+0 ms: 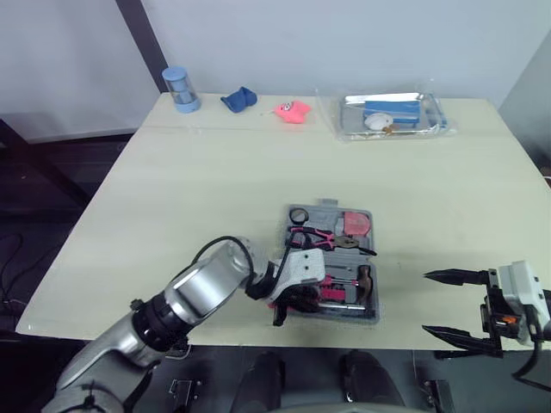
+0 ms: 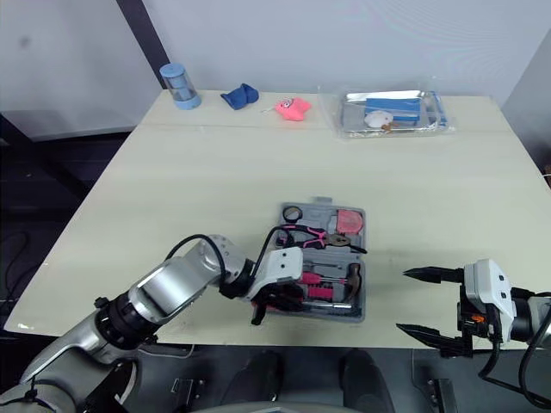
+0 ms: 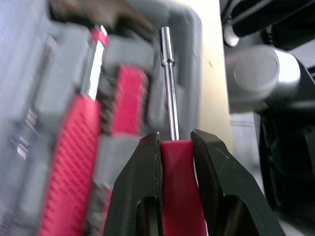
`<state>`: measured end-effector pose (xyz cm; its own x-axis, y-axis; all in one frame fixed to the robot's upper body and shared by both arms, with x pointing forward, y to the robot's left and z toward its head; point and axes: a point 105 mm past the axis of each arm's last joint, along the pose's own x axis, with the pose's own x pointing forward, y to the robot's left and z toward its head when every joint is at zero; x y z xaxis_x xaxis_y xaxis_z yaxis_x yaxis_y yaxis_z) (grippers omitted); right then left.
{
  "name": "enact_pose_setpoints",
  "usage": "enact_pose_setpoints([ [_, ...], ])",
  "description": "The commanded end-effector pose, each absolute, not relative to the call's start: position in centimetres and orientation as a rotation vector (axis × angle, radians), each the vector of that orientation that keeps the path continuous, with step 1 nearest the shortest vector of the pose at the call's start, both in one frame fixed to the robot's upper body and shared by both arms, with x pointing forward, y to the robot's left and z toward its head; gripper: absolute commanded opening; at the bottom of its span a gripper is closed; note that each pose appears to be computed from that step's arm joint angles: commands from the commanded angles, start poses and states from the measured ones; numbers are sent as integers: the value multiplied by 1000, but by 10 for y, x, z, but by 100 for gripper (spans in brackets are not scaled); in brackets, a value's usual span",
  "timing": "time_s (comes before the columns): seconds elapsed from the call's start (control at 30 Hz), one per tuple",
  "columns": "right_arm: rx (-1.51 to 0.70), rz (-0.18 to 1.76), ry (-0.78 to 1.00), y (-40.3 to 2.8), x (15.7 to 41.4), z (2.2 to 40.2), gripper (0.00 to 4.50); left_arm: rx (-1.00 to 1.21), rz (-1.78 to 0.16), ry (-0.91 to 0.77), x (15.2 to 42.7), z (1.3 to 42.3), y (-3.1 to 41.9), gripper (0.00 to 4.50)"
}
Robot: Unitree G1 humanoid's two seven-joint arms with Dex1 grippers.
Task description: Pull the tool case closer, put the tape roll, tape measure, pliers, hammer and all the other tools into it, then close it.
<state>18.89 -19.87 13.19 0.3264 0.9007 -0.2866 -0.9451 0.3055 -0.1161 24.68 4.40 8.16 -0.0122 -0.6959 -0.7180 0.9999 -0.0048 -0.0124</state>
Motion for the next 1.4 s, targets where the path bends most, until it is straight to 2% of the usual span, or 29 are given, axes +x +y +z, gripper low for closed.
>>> enact_pose_setpoints([
  [0.03,-313,1235,145,-197,189,138,450,630,-1513,627,243,86,39,45],
  [0.43,-313,1240,151,-198,185,136,450,677,-1562,659,236,88,43,45],
  [1.33,-335,1222,152,-200,184,133,450,678,-1572,663,243,63,35,45],
  [1.4,-336,1221,150,-200,185,133,450,678,-1566,653,244,63,35,147],
])
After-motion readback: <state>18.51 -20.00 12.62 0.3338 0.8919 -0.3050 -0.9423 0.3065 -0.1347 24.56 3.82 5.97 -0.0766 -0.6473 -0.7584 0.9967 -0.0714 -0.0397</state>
